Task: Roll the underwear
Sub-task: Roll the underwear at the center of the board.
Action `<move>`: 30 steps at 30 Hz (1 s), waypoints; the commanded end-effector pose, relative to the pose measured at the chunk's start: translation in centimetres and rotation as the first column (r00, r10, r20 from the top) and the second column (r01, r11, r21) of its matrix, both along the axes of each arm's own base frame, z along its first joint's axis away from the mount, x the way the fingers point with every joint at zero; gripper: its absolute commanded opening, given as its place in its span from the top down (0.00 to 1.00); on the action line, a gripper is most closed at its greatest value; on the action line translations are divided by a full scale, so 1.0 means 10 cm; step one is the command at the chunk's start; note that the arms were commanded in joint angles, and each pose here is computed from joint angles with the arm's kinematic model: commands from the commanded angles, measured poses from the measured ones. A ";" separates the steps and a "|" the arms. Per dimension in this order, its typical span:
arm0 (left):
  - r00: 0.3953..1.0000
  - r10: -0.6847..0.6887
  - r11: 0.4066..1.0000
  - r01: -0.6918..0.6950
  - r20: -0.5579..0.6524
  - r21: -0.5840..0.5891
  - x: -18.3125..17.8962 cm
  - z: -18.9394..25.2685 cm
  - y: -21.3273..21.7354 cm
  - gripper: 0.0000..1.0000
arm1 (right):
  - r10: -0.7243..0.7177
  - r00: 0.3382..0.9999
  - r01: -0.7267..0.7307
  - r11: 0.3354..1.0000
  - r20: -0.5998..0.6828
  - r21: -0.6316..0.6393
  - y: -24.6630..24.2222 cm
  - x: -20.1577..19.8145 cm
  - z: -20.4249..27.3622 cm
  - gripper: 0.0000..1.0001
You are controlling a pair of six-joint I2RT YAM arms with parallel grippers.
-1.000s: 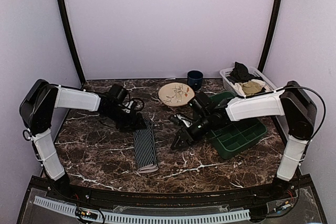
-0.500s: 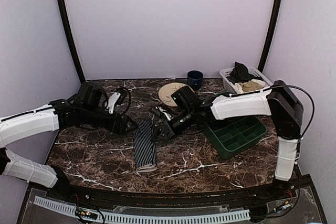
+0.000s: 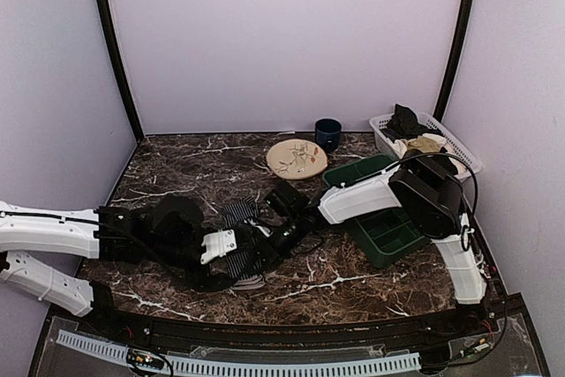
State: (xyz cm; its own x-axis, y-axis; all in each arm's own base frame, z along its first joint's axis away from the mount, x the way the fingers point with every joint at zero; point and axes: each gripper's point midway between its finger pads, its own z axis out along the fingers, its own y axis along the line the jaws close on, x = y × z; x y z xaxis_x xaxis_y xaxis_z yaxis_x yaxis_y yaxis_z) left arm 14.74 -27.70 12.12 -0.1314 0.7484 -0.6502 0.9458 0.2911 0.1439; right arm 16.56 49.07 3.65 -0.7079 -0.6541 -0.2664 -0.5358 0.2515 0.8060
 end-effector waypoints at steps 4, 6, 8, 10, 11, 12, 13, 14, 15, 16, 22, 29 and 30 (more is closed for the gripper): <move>0.971 -0.190 0.970 0.163 0.142 0.180 -0.11 -0.56 -0.19 0.35 | -0.011 0.999 0.007 0.996 -0.037 -0.094 -0.30 -0.08 -0.44 0.98; 0.967 -0.196 0.966 0.161 0.165 0.204 -0.07 -0.65 -0.22 0.37 | -0.025 0.999 0.021 0.994 -0.044 -0.105 -0.38 -0.09 -0.47 0.98; 0.962 -0.198 0.962 0.154 0.186 0.226 -0.03 -0.71 -0.23 0.37 | -0.031 0.999 0.026 0.993 -0.044 -0.115 -0.43 -0.10 -0.47 0.99; 0.960 -0.209 0.956 0.161 0.184 0.244 -0.02 -0.79 -0.23 0.38 | -0.032 0.999 0.027 0.993 -0.043 -0.119 -0.46 -0.12 -0.46 0.99; 0.959 -0.213 0.955 0.165 0.184 0.248 -0.02 -0.82 -0.24 0.38 | -0.034 0.999 0.028 0.992 -0.043 -0.120 -0.47 -0.12 -0.46 0.99; 0.959 -0.220 0.951 0.170 0.178 0.259 -0.03 -0.87 -0.24 0.38 | -0.036 0.998 0.031 0.993 -0.042 -0.117 -0.47 -0.12 -0.44 0.99; 0.959 -0.229 0.946 0.179 0.168 0.269 -0.05 -0.92 -0.24 0.39 | -0.040 0.998 0.035 0.993 -0.044 -0.115 -0.48 -0.13 -0.43 0.99; 0.958 -0.240 0.939 0.188 0.158 0.287 -0.07 -0.99 -0.24 0.39 | -0.048 0.998 0.043 0.992 -0.044 -0.115 -0.48 -0.12 -0.42 0.99; 0.956 -0.251 0.933 0.198 0.151 0.301 -0.09 -1.03 -0.24 0.40 | -0.056 0.997 0.051 0.992 -0.045 -0.115 -0.48 -0.12 -0.41 0.99; 0.955 -0.257 0.930 0.203 0.148 0.307 -0.10 -1.06 -0.24 0.40 | -0.072 0.996 0.066 0.991 -0.049 -0.116 -0.47 -0.11 -0.40 0.99; 0.947 -0.288 0.924 0.237 0.139 0.301 -0.18 -1.12 -0.36 0.46 | -0.127 0.991 0.120 0.984 -0.047 -0.131 -0.48 -0.07 -0.37 0.99; 0.970 -0.244 0.922 0.224 0.024 0.315 -0.28 -1.17 -0.18 0.96 | -0.170 0.985 0.172 0.981 0.021 -0.087 -0.60 0.04 -0.15 0.95; 0.968 -0.252 0.927 0.243 -0.007 0.285 -0.31 -1.11 -0.17 0.99 | -0.185 0.982 0.187 0.980 0.045 -0.070 -0.64 0.08 -0.10 0.90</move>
